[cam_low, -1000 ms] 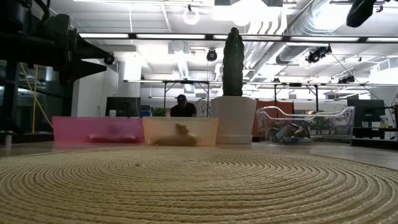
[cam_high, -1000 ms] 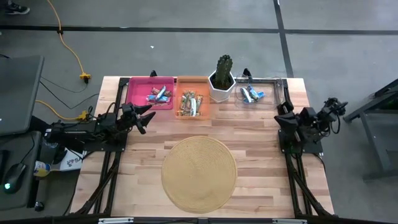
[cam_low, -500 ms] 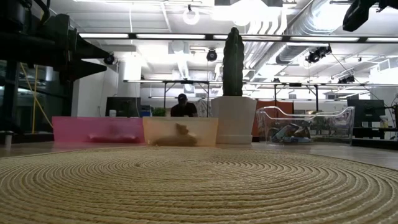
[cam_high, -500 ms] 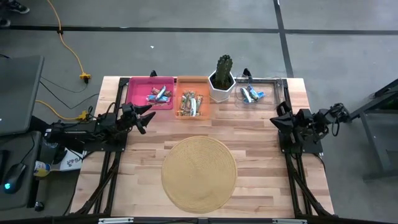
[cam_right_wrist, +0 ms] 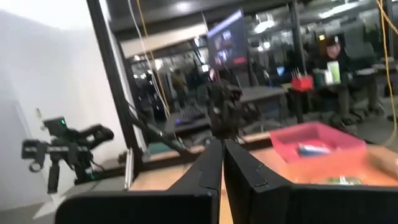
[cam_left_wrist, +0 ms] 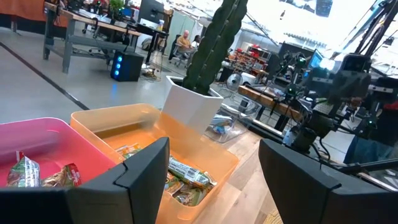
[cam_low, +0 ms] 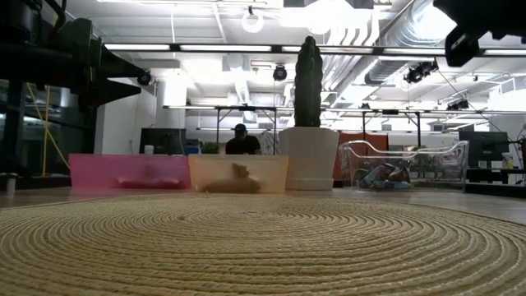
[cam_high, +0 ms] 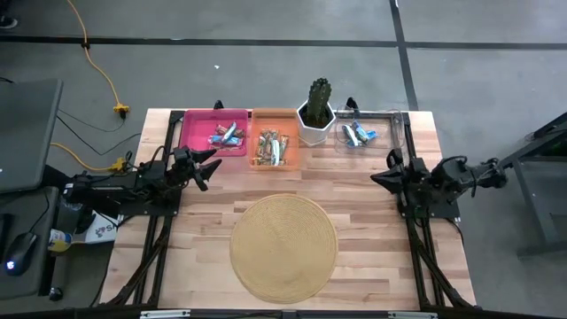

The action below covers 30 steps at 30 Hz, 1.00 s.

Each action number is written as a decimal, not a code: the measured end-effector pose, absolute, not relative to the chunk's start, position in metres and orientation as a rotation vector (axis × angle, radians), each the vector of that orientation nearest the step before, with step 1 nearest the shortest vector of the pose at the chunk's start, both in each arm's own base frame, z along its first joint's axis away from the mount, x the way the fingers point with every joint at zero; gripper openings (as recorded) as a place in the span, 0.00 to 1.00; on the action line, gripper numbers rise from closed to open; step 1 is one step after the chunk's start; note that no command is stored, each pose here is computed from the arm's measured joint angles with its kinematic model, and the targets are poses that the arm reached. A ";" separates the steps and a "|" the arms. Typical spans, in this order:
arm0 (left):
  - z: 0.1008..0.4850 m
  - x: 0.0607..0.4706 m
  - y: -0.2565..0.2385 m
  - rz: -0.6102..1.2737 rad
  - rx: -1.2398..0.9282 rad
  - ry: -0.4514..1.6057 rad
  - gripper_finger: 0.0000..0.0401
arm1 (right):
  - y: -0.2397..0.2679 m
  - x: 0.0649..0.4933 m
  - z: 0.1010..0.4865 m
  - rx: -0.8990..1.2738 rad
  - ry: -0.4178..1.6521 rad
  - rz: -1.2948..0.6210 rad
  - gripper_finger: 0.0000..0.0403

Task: Pick and place Granola Bars by type
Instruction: Return to Home Position

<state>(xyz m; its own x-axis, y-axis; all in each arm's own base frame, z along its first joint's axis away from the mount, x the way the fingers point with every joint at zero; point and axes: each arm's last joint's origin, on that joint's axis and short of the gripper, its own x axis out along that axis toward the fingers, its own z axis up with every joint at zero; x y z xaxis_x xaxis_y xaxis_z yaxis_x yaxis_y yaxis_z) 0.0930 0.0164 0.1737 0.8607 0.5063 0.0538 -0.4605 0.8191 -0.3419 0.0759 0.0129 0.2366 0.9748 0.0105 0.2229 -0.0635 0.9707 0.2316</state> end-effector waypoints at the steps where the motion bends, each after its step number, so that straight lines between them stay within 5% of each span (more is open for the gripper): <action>1: 0.174 0.093 0.016 0.517 -0.327 -0.144 0.61 | 0.012 0.076 0.235 0.241 -0.204 0.034 0.00; 30: 0.174 0.093 0.016 0.517 -0.326 -0.144 0.61 | 0.009 0.093 0.196 0.237 -0.286 -0.018 0.00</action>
<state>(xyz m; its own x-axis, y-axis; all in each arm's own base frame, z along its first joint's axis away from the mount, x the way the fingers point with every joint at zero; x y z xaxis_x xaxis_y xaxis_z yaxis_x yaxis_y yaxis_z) 0.0930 0.0164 0.1736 0.8608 0.5062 0.0531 -0.4607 0.8192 -0.3414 0.0926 0.0095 0.1957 0.9593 -0.0508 0.2777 -0.0162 0.9721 0.2339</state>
